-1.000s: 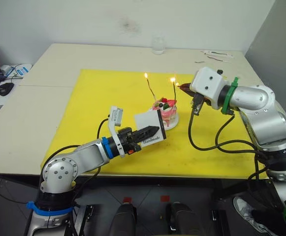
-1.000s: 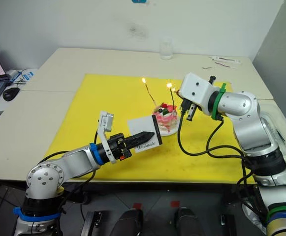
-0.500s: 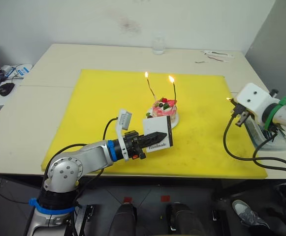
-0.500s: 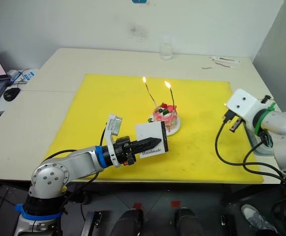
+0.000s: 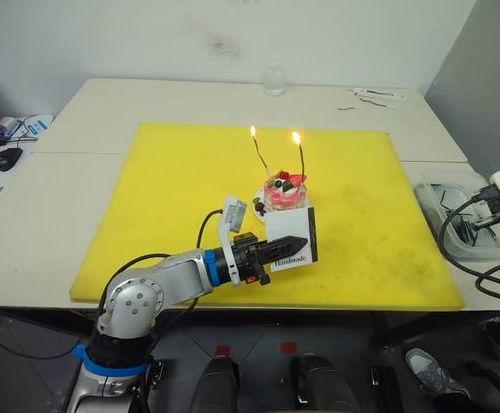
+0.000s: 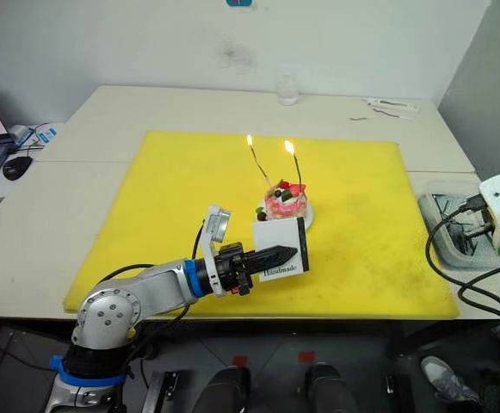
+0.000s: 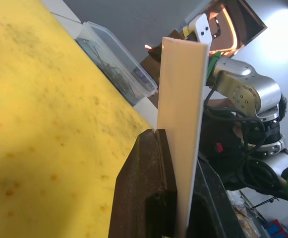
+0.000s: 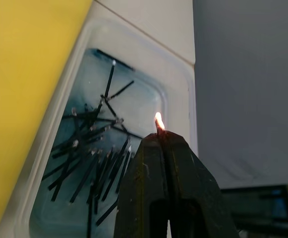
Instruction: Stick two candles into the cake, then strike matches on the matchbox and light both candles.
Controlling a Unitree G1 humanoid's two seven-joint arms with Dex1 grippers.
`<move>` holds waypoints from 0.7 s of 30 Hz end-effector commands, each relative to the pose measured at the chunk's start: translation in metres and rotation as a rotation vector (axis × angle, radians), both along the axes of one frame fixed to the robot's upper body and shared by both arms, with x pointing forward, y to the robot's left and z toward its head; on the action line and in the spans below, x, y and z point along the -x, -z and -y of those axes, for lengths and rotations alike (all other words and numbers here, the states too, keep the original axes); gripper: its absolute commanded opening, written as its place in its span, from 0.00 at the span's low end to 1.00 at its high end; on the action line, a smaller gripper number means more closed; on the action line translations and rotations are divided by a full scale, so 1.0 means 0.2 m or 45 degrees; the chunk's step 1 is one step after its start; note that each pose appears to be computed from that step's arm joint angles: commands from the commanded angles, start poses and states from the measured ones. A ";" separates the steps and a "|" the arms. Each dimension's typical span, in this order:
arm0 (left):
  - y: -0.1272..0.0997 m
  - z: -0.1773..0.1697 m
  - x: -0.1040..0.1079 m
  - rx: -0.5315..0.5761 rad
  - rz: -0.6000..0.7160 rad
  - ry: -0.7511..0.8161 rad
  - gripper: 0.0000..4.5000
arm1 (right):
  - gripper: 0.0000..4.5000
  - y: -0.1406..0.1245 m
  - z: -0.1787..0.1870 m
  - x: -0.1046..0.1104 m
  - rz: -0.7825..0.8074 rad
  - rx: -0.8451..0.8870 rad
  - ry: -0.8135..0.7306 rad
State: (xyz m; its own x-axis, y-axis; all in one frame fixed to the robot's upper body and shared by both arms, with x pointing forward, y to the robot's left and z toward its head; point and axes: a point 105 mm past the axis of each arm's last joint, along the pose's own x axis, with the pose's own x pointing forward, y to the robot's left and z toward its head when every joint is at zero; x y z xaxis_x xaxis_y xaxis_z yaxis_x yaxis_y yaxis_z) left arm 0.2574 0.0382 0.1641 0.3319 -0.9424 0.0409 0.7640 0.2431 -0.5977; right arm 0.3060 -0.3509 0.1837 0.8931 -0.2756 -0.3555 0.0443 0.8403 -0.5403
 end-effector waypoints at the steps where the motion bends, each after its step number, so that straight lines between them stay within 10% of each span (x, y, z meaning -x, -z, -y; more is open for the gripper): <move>1: -0.04 0.01 0.02 0.028 0.053 0.011 0.00 | 0.10 -0.09 0.04 0.02 0.094 -0.002 0.064; 13: -0.03 0.01 0.01 0.015 0.047 -0.009 0.00 | 1.00 -0.19 -0.02 -0.04 0.226 -0.017 0.005; 18: -0.01 0.01 -0.01 -0.024 0.038 -0.007 0.00 | 1.00 -0.30 -0.18 -0.09 0.364 -0.003 -0.170; 21: 0.05 0.03 -0.04 -0.054 -0.070 -0.013 0.00 | 1.00 -0.30 -0.53 -0.10 0.303 -0.064 -0.629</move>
State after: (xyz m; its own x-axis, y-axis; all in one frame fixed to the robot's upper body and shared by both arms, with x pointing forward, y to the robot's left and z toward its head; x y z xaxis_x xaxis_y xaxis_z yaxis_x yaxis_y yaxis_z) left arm 0.2656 0.0374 0.1541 0.3623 -0.9320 -0.0101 0.7338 0.2919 -0.6135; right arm 0.3305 -0.2869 0.2302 0.9866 0.0031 -0.1632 -0.0851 0.8631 -0.4978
